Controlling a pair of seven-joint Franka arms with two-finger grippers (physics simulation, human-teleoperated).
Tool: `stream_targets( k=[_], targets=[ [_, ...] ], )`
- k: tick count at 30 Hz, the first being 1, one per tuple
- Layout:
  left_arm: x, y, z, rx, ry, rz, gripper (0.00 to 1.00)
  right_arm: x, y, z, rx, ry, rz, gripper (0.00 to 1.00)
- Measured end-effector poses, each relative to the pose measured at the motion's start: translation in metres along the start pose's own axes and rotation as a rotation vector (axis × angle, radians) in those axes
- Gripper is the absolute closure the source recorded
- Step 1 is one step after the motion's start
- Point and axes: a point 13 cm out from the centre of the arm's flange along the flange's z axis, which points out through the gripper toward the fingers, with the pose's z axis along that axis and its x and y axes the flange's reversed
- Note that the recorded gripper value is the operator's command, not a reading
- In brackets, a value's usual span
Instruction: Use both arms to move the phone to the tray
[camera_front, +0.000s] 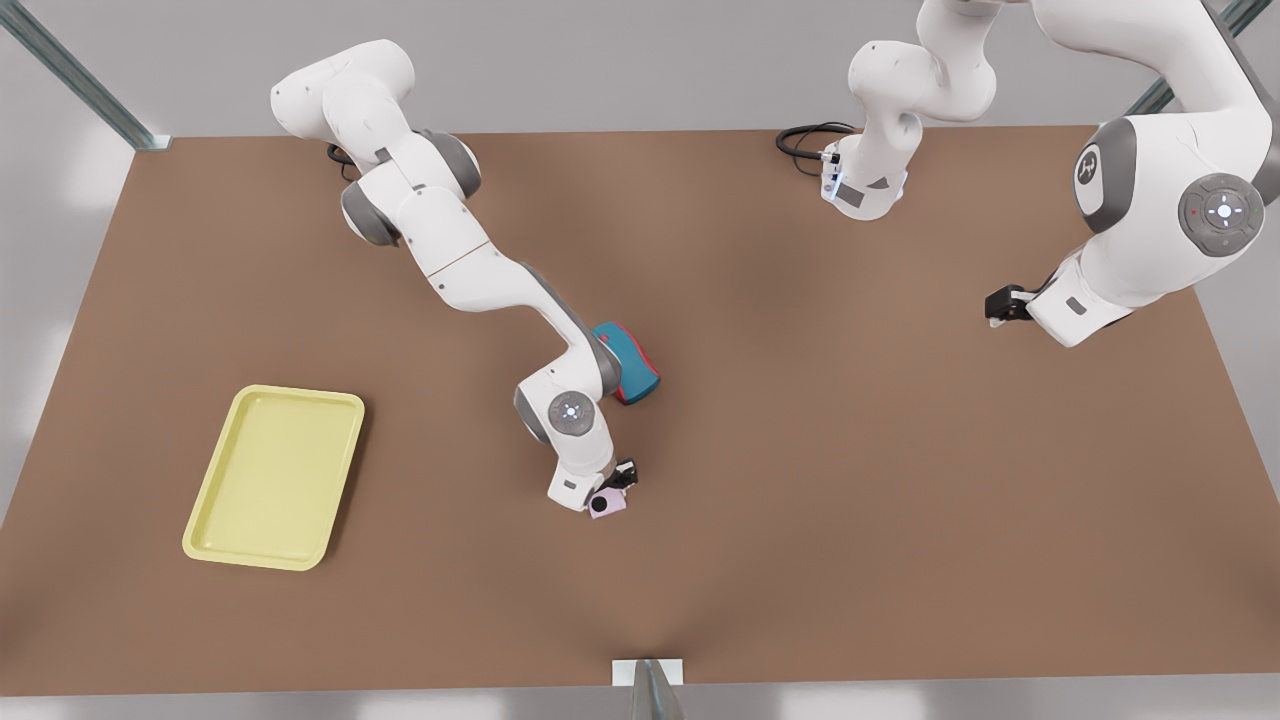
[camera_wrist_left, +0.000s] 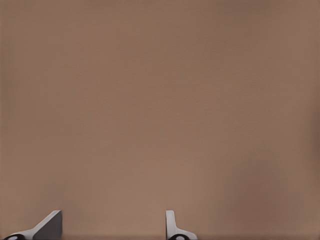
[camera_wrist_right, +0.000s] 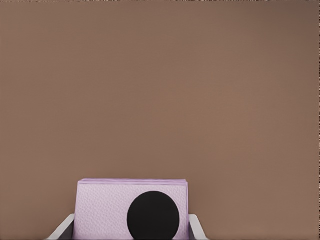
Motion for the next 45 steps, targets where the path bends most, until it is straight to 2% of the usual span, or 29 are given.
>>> stream_targets(
  k=[6,16,19,21,25,26,27,28,34,35,36,37,38,40,45],
  targets=[
    [0.000,0.000,0.000,0.000,0.000,0.000,0.00,-0.025,-0.007,-0.045,-0.009,-0.040,0.009,0.25],
    [0.000,-0.001,0.002,-0.001,0.005,0.000,0.00,0.009,-0.230,-0.109,0.064,0.074,0.143,0.28],
    [0.000,-0.001,0.002,-0.001,0.005,0.000,0.00,0.039,-0.308,-0.136,0.080,0.097,0.197,0.28],
    [0.000,-0.001,0.002,0.000,0.006,0.000,0.00,0.096,-0.371,-0.128,0.090,0.137,0.246,0.28],
    [0.000,-0.002,0.003,-0.001,0.010,-0.001,0.00,0.153,-0.483,-0.124,0.103,0.124,0.315,0.27],
    [0.000,-0.002,0.003,-0.001,0.010,-0.002,0.00,0.160,-0.503,-0.123,0.104,0.115,0.320,0.18],
    [0.000,-0.002,0.003,-0.001,0.010,-0.002,0.00,0.165,-0.515,-0.121,0.103,0.109,0.316,0.00],
    [0.000,-0.002,0.003,-0.001,0.011,-0.002,0.00,0.169,-0.524,-0.121,0.103,0.103,0.307,0.00],
    [-0.006,0.000,0.003,-0.005,0.009,-0.009,0.00,0.162,-0.534,-0.147,0.090,0.091,0.211,0.00],
    [-0.011,-0.001,-0.003,-0.011,0.001,-0.008,0.00,0.135,-0.524,-0.175,0.095,0.055,0.175,0.00],
    [-0.014,-0.007,-0.007,-0.016,-0.002,0.002,0.00,0.081,-0.503,-0.224,0.105,-0.009,0.117,0.00],
    [-0.016,-0.014,-0.009,-0.019,-0.002,0.014,0.00,0.024,-0.472,-0.287,0.121,-0.073,0.053,0.00],
    [-0.016,-0.021,-0.011,-0.022,0.001,0.025,0.00,-0.003,-0.439,-0.354,0.135,-0.106,0.006,0.00],
    [-0.015,-0.027,-0.011,-0.024,0.009,0.036,0.00,0.016,-0.404,-0.435,0.147,-0.069,-0.014,0.00],
    [-0.010,-0.022,-0.009,-0.021,0.028,0.023,0.00,0.085,-0.397,-0.459,0.110,0.124,0.070,0.00]
  ],
)
